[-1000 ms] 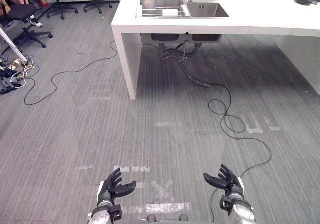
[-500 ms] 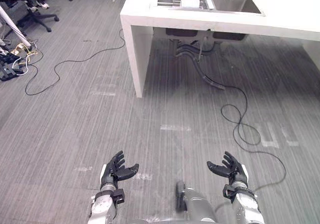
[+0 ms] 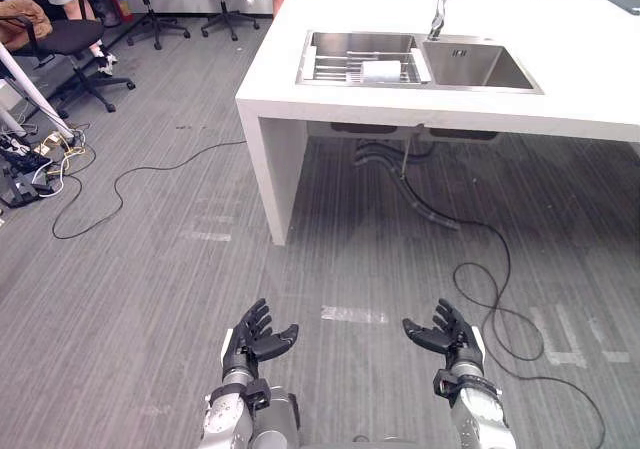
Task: Walk over to the sink, pick up the cup, carry it to the dishwasher, place the cup inside the dishwasher, then close the dishwasher door
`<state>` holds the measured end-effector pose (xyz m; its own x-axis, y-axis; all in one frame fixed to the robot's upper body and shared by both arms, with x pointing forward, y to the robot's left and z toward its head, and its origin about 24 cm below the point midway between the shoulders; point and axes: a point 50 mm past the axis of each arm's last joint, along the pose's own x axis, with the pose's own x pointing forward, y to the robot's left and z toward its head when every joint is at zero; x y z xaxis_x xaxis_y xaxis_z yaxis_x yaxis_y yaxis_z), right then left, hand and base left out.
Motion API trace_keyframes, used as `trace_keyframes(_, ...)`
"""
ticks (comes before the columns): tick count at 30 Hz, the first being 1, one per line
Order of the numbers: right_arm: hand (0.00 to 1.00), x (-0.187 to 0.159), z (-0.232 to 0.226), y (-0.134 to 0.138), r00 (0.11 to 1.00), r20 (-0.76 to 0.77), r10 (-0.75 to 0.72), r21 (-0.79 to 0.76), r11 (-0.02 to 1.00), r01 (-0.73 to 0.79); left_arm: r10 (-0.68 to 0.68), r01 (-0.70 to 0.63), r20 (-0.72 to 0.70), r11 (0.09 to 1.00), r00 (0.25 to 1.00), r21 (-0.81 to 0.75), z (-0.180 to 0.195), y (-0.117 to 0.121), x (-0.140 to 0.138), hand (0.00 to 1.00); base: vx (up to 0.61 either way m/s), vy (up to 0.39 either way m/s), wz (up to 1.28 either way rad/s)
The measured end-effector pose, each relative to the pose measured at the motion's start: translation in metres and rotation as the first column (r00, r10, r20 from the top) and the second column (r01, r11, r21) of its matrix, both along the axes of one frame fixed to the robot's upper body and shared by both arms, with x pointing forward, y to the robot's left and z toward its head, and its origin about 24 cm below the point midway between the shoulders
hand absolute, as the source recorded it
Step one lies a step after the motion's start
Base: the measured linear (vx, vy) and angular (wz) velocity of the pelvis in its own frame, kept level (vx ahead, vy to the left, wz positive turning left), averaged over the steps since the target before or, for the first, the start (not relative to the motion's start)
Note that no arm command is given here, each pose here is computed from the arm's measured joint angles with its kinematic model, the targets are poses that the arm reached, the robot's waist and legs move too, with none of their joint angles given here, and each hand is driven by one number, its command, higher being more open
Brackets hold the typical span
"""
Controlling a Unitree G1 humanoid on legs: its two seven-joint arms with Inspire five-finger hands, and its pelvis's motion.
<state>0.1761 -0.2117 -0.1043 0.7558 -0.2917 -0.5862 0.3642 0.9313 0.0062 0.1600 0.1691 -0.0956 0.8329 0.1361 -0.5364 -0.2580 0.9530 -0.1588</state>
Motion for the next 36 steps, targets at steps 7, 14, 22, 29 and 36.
trace_keyframes(7, 0.9, -0.013, -0.01, 0.009, 0.998, -0.06, 0.033, 0.018, 0.999, -0.032, -0.079, 0.08, -0.034, 0.996, 0.996, 0.038, -0.003, 0.001, -0.004, 0.9, 0.32, 0.196, -0.22)
trace_keyframes(14, 0.9, -0.02, -0.013, 0.015, 0.995, -0.075, 0.062, 0.034, 0.998, -0.059, -0.098, 0.094, 0.114, 0.995, 0.989, 0.042, 0.024, -0.006, 0.025, 0.9, 0.43, -0.057, 0.37)
trace_keyframes(22, 0.9, -0.03, -0.015, 0.005, 0.992, -0.106, 0.075, -0.01, 0.997, -0.076, -0.111, 0.114, 0.368, 0.993, 0.923, 0.011, 0.079, -0.026, 0.047, 0.9, 0.53, -0.152, 0.1)
trace_keyframes(29, 0.9, -0.032, -0.009, 0.003, 0.995, -0.075, 0.058, -0.028, 0.998, -0.061, -0.053, 0.109, 0.754, 0.994, 0.654, -0.025, 0.177, -0.042, 0.052, 0.9, 0.3, 0.121, -0.24)
trace_keyframes(36, 0.9, -0.032, -0.019, 0.014, 0.988, -0.125, 0.096, 0.008, 0.995, -0.096, -0.03, 0.075, 0.784, 0.997, 0.62, -0.021, 0.187, -0.038, 0.049, 0.9, 0.17, 0.183, 0.1)
